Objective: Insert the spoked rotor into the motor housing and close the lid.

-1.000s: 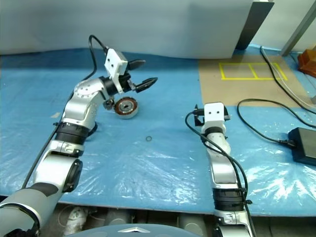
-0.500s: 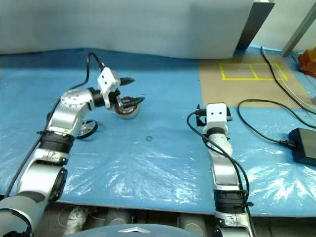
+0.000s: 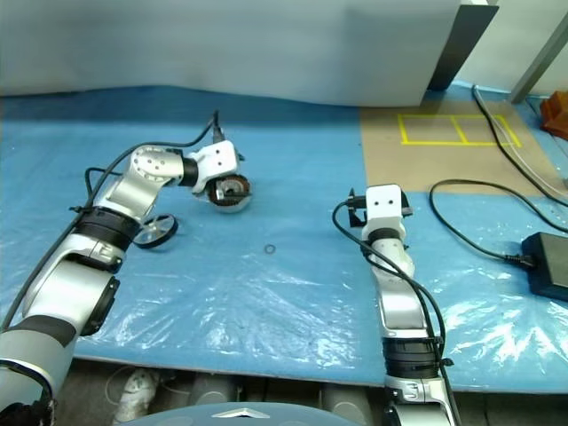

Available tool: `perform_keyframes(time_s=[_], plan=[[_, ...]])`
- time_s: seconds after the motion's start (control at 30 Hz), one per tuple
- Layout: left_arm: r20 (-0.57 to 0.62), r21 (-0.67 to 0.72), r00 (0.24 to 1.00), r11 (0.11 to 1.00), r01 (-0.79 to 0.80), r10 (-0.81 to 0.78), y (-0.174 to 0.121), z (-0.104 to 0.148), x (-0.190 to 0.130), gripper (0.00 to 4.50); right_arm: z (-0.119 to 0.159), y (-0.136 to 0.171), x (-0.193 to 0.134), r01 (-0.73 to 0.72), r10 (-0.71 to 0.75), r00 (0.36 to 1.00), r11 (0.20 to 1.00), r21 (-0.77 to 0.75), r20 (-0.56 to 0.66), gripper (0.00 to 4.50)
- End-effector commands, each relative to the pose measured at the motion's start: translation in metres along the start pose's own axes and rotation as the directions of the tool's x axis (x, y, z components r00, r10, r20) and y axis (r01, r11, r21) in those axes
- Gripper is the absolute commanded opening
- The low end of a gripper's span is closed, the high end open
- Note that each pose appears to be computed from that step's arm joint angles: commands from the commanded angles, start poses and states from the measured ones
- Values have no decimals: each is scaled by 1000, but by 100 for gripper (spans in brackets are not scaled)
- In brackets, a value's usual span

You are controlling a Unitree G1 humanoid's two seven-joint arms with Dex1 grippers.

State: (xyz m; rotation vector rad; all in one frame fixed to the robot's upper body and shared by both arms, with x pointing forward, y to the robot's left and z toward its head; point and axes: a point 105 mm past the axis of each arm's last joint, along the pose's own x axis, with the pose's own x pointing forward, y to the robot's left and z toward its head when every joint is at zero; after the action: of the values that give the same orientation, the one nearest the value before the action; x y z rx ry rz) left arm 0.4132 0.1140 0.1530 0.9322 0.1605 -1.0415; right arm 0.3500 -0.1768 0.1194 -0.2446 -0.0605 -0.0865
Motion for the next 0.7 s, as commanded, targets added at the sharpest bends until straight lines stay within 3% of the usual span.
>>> perform_keyframes(time_s=[0.03, 0.43, 0.7], plan=[[-33, 71, 999, 997, 41, -39, 12, 3, -13, 449, 11, -3, -3, 24, -24, 998, 1000, 2, 49, 448], [-186, 142, 976, 979, 145, -118, 10, -19, -12, 449, 4, -7, -11, 55, -55, 998, 998, -4, 30, 448], [-149, 189, 966, 953, 235, -209, 3, -11, -20, 449, 1, -6, -11, 55, -55, 998, 998, -10, 20, 448]])
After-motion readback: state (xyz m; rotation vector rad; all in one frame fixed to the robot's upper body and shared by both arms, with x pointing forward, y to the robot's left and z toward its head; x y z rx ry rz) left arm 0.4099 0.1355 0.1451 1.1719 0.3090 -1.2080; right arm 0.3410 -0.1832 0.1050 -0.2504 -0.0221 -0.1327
